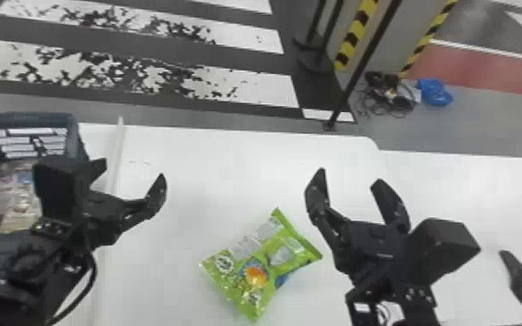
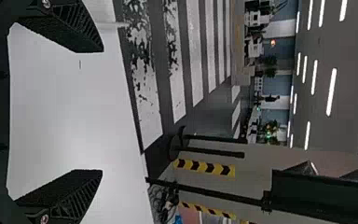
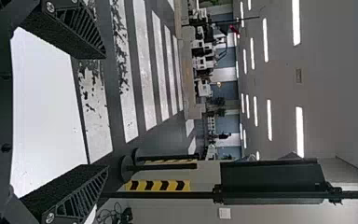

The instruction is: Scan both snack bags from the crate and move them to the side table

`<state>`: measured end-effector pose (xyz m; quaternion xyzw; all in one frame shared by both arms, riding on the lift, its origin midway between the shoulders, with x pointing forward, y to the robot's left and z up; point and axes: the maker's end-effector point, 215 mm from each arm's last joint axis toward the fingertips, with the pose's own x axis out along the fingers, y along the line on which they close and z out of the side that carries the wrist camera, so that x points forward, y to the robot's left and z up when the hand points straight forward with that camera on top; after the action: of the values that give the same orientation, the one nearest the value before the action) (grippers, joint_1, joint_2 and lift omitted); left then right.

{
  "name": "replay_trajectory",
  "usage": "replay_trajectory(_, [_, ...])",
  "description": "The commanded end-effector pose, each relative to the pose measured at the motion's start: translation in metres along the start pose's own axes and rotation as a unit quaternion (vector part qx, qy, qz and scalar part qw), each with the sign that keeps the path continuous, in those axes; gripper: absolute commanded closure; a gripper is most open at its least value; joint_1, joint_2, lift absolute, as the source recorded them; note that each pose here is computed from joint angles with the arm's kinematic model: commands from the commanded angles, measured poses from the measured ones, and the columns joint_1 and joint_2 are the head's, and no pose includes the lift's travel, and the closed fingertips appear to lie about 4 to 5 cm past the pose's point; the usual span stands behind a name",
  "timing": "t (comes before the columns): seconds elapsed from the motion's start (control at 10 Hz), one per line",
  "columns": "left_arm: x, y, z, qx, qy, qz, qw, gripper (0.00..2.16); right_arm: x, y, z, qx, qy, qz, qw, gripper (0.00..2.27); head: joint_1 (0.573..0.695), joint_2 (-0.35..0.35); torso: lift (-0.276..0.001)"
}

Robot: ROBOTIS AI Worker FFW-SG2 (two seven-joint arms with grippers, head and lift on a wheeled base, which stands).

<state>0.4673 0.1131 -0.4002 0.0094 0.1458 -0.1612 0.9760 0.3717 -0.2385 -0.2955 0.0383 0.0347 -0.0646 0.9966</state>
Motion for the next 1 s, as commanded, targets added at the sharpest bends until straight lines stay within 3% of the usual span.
replay_trajectory(0.0, [-0.031,0.047,0.032,0.003,-0.036,0.039,0.9986,0.07,0.002,0.000,-0.007,-0.001,0.008,0.000,1.000,0.09,0.695,-0.182,-0.029])
replay_trajectory(0.2, [-0.063,0.088,0.056,-0.009,-0.072,0.070,0.9949,0.07,0.002,0.004,-0.022,-0.003,0.031,0.003,1.000,0.09,0.695,-0.090,-0.029])
replay_trajectory(0.5, [-0.103,0.142,0.062,-0.034,-0.087,0.088,0.9917,0.07,0.004,0.004,-0.053,-0.006,0.067,0.008,0.998,0.07,0.695,-0.003,-0.029])
replay_trajectory(0.8, [-0.132,0.172,0.064,-0.041,-0.094,0.115,0.9880,0.07,0.000,0.013,-0.118,-0.029,0.175,0.051,0.983,0.18,0.695,0.088,-0.029])
replay_trajectory(0.9, [-0.137,0.177,0.066,-0.041,-0.096,0.118,0.9876,0.07,-0.001,0.022,-0.129,-0.022,0.196,0.089,0.976,0.66,0.695,0.122,-0.029])
